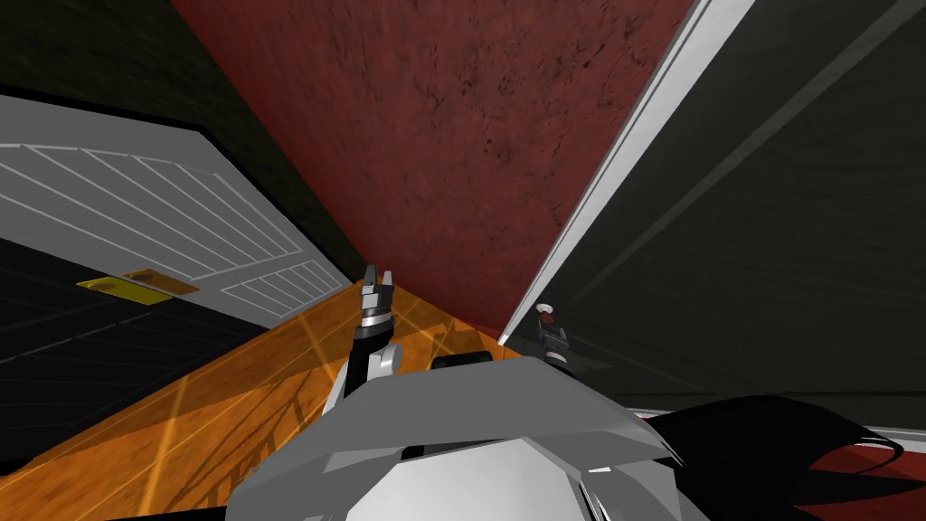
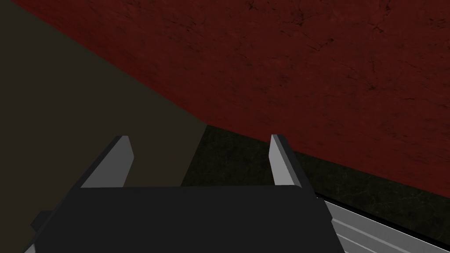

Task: Pull the door open

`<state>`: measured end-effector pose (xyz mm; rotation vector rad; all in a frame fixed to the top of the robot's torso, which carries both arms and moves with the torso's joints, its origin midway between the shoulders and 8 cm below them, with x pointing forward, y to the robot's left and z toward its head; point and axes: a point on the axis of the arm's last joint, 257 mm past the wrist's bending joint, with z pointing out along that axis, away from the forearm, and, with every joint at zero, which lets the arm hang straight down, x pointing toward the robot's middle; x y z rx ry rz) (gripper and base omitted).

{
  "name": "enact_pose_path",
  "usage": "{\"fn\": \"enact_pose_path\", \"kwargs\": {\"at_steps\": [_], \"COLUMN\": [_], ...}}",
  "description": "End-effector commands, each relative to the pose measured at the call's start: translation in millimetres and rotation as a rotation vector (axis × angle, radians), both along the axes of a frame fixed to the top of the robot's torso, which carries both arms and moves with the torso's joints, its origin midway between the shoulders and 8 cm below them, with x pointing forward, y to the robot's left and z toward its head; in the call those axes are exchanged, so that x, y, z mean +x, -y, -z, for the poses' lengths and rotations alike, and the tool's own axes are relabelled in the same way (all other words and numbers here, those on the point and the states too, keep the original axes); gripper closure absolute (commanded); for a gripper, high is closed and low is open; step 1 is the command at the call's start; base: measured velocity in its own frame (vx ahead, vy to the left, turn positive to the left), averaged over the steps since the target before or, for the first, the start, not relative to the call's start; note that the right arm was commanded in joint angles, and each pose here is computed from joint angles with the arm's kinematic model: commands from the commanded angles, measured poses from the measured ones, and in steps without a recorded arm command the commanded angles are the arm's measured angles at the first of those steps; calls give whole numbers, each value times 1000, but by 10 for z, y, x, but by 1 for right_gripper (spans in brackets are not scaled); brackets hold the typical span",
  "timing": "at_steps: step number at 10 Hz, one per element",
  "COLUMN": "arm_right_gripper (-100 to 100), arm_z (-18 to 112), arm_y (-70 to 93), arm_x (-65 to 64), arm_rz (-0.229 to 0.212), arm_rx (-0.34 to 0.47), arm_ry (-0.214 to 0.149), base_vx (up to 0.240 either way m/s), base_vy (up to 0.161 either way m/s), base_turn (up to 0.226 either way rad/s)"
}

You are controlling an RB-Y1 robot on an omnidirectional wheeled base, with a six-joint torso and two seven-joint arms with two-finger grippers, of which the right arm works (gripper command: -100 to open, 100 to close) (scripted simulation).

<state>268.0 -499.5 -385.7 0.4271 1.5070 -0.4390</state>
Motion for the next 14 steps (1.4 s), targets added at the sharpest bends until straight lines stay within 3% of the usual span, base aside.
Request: {"fn": "enact_pose_path", "kwargs": {"at_steps": [1,4,5,10,14], "arm_right_gripper": [-100,-100,100,100,100], "arm_z": [16,47,47,47,55], "arm_y": [62,93,93,93,50], "arm_x": [-5,-24,-24,-24,2], "arm_rz": [-1,0,0,0,-12], "arm_rx": [7,16,16,16,102], "arm_ry": [3,3,3,3,53], "base_vx": [170,145,-13,-15,-20], "base_vy": [-35,-40,3,5,2], "base_turn": [-31,-16,-1,3,1]}}
